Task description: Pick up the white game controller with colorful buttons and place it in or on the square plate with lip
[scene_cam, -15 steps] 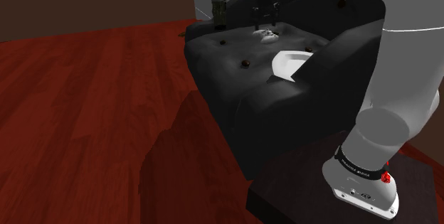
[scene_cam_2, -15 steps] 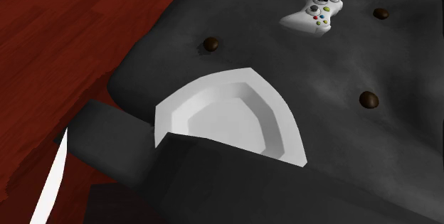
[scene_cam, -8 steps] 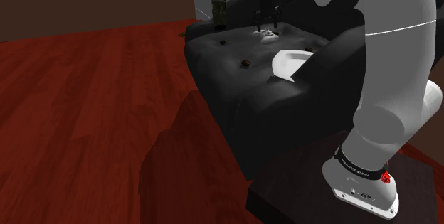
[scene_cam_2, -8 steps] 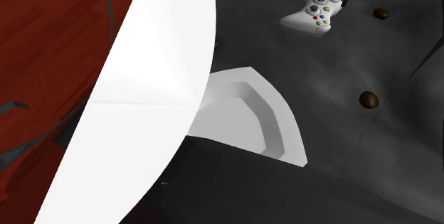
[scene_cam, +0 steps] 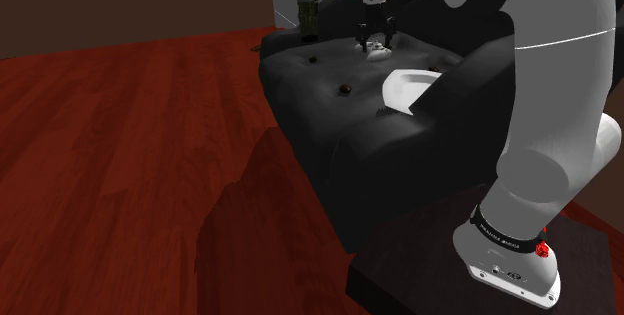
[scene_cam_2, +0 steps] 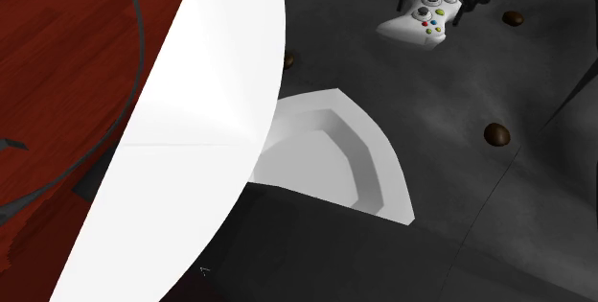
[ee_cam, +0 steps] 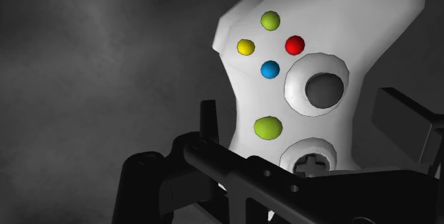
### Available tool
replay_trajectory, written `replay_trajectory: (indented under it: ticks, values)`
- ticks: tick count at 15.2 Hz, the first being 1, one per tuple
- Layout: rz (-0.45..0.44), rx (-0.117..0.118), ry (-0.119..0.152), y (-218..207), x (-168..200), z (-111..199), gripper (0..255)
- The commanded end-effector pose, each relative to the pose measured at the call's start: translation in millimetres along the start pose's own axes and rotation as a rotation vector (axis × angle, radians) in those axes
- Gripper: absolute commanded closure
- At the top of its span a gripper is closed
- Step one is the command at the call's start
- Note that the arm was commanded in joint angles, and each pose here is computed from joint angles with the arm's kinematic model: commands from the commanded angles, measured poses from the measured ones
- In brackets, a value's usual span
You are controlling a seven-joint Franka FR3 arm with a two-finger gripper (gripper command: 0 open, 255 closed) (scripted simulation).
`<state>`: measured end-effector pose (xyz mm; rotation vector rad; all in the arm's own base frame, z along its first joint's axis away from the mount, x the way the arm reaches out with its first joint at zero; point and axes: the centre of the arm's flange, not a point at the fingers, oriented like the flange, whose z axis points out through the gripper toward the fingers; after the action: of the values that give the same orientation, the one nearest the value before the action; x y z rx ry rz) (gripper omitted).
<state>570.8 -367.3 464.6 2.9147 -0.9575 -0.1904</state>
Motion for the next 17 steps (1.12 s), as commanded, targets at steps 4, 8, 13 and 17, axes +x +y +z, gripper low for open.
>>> replay_trajectory:
  ticks: [4,8,13,17]
  values:
    - [0.0,0.0,0.0,0.1,-0.1,0.4,0]
    - [0.0,0.0,0.0,0.1,-0.1,0.4,255]
    - [0.0,0.0,0.0,0.1,-0.1,0.4,255]
    - [0.0,0.0,0.0,1.7,-1.6,-15.2,255]
